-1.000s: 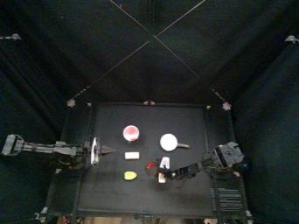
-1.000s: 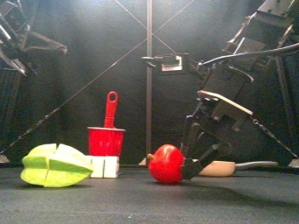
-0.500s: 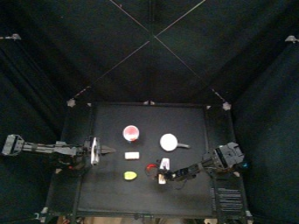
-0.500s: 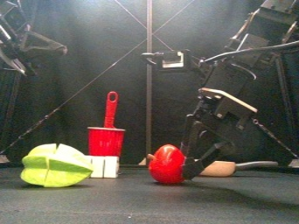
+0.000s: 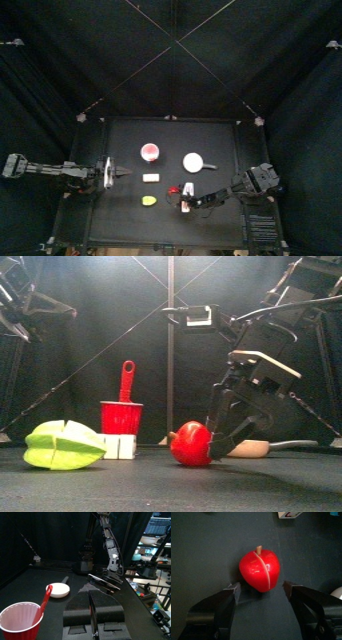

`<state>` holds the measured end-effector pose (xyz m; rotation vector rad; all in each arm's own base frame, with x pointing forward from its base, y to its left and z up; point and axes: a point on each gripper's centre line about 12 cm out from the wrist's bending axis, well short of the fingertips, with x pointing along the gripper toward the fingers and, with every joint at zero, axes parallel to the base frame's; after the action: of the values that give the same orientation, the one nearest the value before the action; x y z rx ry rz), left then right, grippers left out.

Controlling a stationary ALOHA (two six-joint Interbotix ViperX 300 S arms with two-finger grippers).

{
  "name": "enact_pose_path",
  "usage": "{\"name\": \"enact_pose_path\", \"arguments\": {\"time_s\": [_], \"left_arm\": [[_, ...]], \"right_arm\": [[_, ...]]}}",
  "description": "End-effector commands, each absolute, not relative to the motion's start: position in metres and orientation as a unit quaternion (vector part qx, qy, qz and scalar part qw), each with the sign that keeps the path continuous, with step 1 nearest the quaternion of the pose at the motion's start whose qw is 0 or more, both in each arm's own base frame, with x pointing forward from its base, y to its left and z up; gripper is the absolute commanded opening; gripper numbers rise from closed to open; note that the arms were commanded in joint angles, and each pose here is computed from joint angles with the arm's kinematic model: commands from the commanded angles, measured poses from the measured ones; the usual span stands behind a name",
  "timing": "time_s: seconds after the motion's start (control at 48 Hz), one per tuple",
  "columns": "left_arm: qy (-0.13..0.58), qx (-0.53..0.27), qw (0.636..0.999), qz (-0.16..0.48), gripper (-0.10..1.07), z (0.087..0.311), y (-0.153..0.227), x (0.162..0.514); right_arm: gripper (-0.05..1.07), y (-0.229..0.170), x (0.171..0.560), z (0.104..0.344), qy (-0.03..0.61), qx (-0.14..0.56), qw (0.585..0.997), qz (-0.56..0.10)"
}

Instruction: Place apple in center

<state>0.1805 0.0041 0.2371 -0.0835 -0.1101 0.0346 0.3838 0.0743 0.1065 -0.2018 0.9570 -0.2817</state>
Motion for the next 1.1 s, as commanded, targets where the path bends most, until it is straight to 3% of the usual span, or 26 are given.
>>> {"name": "enact_pose_path", "arguments": {"time_s": [0.0,1.083], "left_arm": [[-0.064,-0.041,0.997,0.018,0.0,0.243,0.004,0.182],[-0.063,-0.04,0.997,0.018,0.0,0.242,0.004,0.183]], "right_arm": [[0.98,0.078,0.39,0.127,0.436,-0.08,0.886,-0.133],[0.98,0.094,0.395,0.121,0.442,-0.068,0.886,-0.125]]}}
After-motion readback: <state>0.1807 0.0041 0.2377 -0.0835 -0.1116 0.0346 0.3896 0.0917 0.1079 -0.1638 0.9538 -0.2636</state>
